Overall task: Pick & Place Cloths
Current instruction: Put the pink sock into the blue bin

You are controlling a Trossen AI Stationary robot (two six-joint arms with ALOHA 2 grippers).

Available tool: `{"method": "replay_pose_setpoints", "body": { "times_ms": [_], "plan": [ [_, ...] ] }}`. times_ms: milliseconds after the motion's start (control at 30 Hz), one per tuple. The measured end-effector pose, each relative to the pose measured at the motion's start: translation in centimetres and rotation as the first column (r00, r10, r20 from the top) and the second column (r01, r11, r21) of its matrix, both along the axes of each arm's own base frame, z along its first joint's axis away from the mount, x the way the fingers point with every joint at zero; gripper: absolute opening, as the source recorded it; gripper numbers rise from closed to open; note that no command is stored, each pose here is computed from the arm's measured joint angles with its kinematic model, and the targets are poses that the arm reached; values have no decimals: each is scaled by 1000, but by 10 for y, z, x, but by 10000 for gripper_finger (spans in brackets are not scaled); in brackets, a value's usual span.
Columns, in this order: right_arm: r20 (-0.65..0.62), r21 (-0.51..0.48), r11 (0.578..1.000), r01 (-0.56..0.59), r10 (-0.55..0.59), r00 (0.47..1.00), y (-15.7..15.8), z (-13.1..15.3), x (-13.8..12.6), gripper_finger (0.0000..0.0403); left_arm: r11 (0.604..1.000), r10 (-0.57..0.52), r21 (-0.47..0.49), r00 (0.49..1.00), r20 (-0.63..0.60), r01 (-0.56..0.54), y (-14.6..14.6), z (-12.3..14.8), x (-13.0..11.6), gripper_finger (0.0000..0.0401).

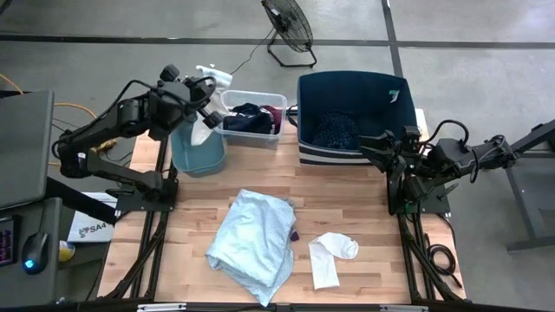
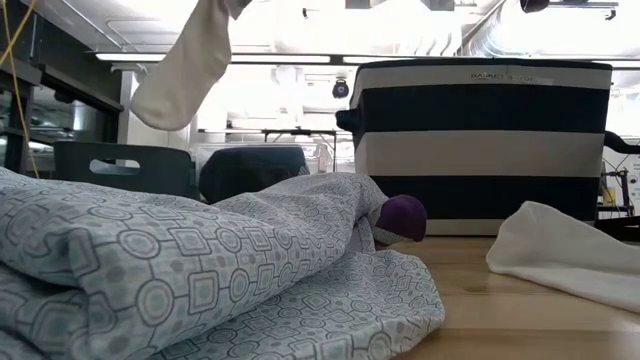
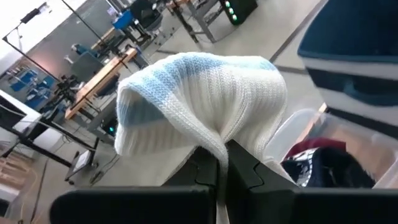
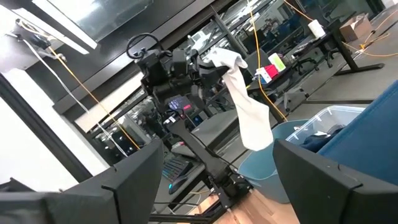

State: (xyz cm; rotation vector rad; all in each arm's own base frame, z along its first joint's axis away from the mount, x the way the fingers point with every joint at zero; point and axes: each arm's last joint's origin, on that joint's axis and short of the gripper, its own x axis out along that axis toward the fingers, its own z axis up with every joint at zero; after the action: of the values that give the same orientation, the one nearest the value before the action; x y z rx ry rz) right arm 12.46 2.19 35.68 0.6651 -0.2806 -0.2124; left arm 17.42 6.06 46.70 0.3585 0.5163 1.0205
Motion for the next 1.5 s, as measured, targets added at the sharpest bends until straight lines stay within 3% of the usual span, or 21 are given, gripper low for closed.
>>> {"method": "replay_pose_setpoints", "body": {
  "times_ms": [333,567,900,1200,1500],
  "plan": [
    [-10,-2,1000,5,-5,1000,1,-1,2,295,993,108,-39,992,-65,-110,17,-8,-10,0],
    [-28,3,1000,31,-31,999,1,-3,7,295,959,206,-186,976,-70,-216,25,-22,-24,0],
    [-45,-1,999,32,-32,998,3,-5,11,295,859,273,-431,960,-69,-275,25,-62,-24,0],
    [-45,-1,999,32,-32,998,2,-5,11,295,742,421,-521,898,-129,-422,25,-111,-24,0],
    [-45,-3,1000,22,-22,999,3,-5,11,295,641,508,-596,850,-141,-483,24,-147,-25,0]
  ]
}}
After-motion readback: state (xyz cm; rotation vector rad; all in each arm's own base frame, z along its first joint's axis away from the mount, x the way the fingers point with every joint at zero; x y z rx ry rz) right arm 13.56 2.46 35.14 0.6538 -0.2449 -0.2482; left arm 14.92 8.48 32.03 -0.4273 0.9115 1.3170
